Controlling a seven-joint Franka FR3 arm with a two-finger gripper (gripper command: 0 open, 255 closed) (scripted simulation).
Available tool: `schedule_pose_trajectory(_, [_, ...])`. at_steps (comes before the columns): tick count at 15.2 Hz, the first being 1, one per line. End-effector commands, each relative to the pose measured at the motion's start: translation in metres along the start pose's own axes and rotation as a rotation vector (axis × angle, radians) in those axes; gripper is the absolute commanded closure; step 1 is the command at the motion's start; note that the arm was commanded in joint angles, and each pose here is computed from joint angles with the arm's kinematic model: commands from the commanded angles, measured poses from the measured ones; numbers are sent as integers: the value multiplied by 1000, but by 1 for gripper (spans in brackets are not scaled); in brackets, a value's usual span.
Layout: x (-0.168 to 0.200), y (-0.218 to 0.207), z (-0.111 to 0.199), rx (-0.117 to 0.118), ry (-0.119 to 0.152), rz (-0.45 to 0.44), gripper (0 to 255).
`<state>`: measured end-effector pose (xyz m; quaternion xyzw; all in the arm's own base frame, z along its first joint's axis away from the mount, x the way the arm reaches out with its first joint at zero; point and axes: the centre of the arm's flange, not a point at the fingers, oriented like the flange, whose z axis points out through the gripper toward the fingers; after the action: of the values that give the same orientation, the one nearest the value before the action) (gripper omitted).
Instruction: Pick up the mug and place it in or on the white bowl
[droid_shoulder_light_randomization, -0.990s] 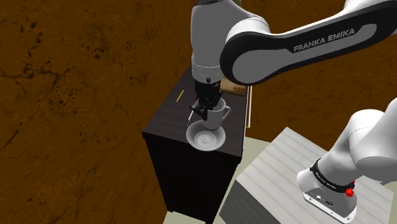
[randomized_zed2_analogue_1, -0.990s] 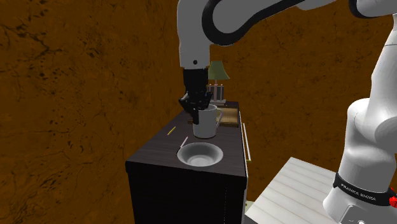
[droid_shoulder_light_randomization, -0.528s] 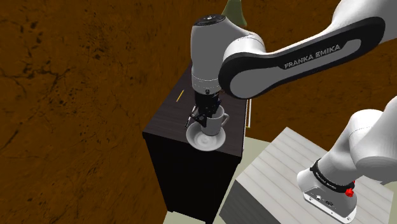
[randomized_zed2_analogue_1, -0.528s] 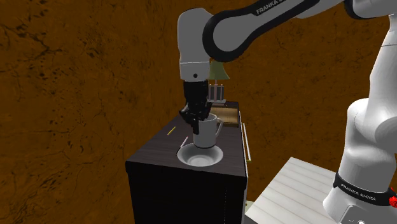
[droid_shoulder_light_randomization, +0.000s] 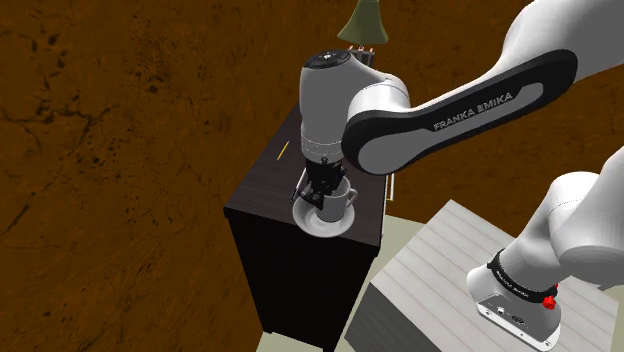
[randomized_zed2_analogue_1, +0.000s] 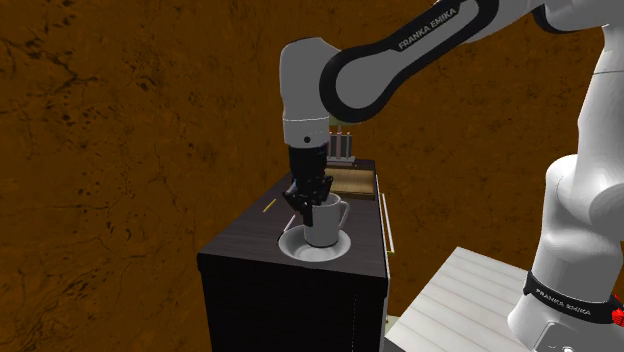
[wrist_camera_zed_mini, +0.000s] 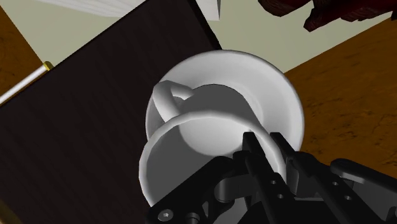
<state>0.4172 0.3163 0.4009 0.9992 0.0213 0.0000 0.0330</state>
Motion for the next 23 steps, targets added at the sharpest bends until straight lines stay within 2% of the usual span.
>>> schedule_pose_trajectory(1, [0,0,1,0,1,0,255])
schedule_pose_trajectory(6, [0,0,1,0,1,0,255])
schedule_pose_trajectory(7, [0,0,1,0,1,0,0])
schedule_pose_trajectory(12, [0,0,1,0,1,0,0])
schedule_pose_trajectory(16, [0,0,-49,0,1,0,0])
schedule_pose_trajectory(23, [0,0,-49,0,1,0,0])
